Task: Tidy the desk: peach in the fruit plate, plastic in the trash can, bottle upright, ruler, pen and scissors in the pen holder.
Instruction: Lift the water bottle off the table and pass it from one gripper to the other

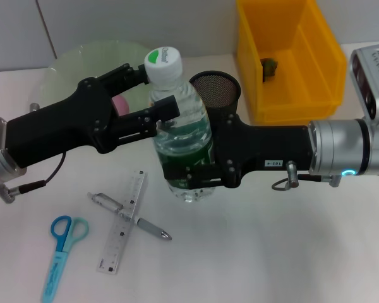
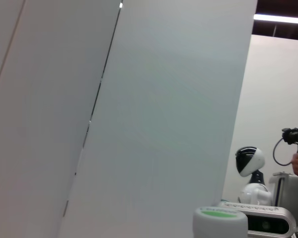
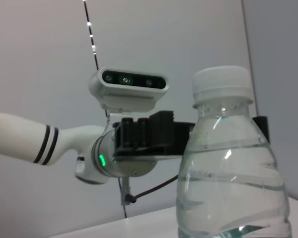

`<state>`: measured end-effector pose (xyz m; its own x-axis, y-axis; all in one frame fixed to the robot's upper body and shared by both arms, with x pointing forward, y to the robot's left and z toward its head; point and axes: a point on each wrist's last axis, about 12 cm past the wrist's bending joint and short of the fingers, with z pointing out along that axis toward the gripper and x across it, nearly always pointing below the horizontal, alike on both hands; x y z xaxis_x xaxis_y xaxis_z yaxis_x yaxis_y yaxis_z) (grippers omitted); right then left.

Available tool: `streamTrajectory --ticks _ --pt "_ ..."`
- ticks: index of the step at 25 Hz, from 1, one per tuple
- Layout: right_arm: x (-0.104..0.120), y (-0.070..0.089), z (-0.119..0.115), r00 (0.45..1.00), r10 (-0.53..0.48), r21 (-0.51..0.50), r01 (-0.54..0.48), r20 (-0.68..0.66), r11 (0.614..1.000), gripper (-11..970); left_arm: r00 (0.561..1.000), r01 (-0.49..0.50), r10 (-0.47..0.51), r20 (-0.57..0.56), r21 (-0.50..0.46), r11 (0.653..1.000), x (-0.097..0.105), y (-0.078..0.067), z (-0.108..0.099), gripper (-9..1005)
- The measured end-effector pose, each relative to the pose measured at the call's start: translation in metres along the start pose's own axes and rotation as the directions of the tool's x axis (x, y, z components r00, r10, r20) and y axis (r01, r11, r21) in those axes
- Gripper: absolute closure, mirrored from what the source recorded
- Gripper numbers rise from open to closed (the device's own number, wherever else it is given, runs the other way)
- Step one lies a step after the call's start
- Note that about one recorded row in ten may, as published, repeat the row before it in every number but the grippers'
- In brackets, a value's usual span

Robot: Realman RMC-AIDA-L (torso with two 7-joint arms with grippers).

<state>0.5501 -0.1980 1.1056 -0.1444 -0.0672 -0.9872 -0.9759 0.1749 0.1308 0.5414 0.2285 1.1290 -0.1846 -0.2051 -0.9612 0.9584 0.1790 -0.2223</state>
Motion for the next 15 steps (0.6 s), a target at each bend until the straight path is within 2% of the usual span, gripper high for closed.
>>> streamTrajectory --ticks 15 --pt "0.0015 -0.0011 0.0036 1.0 0.002 -0.002 -0.002 -0.025 1.0 202 1.0 -0.015 0.016 -0.013 0.034 0.999 -0.0017 -0.0005 0.0066 304"
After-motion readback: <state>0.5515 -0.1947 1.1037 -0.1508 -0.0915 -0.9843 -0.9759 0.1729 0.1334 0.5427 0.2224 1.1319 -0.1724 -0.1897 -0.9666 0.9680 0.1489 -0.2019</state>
